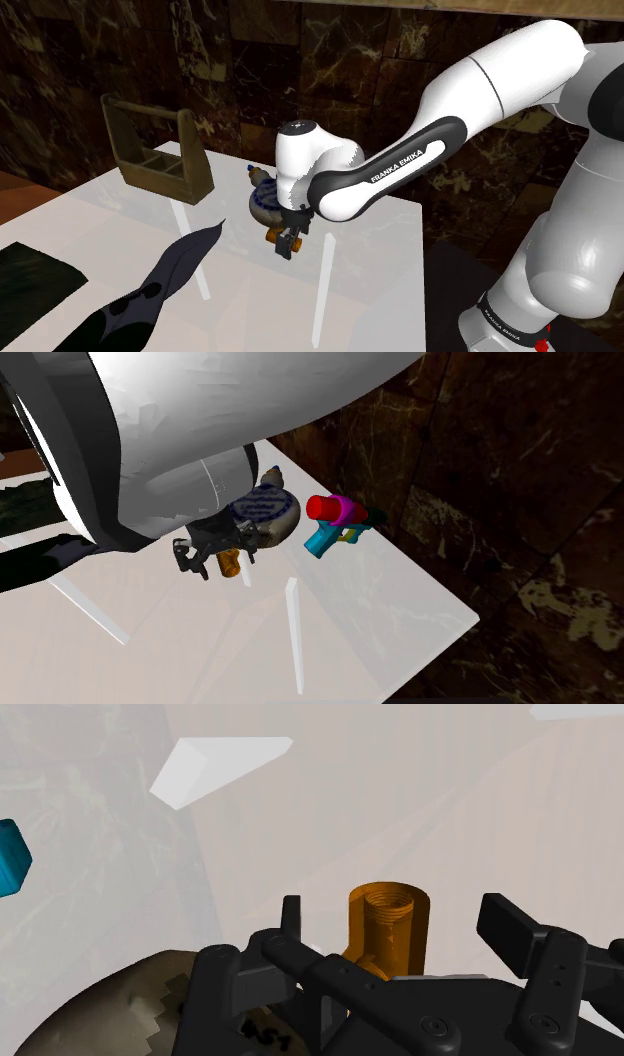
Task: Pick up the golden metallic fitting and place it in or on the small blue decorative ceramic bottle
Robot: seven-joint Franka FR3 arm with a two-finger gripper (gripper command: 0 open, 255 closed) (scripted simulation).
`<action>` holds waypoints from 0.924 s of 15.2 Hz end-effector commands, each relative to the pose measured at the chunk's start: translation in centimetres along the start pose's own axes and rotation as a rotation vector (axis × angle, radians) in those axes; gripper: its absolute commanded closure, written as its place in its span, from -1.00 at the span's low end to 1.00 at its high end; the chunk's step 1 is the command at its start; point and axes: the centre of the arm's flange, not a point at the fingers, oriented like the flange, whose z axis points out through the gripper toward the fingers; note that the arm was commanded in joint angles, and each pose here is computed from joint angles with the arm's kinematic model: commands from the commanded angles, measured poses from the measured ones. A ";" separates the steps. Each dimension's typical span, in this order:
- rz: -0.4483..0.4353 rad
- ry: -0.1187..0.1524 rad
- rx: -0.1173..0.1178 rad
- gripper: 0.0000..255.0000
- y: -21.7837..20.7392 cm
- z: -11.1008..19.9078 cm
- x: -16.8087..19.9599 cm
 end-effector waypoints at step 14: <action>0.000 0.000 0.000 1.00 0.0 0.0 0.0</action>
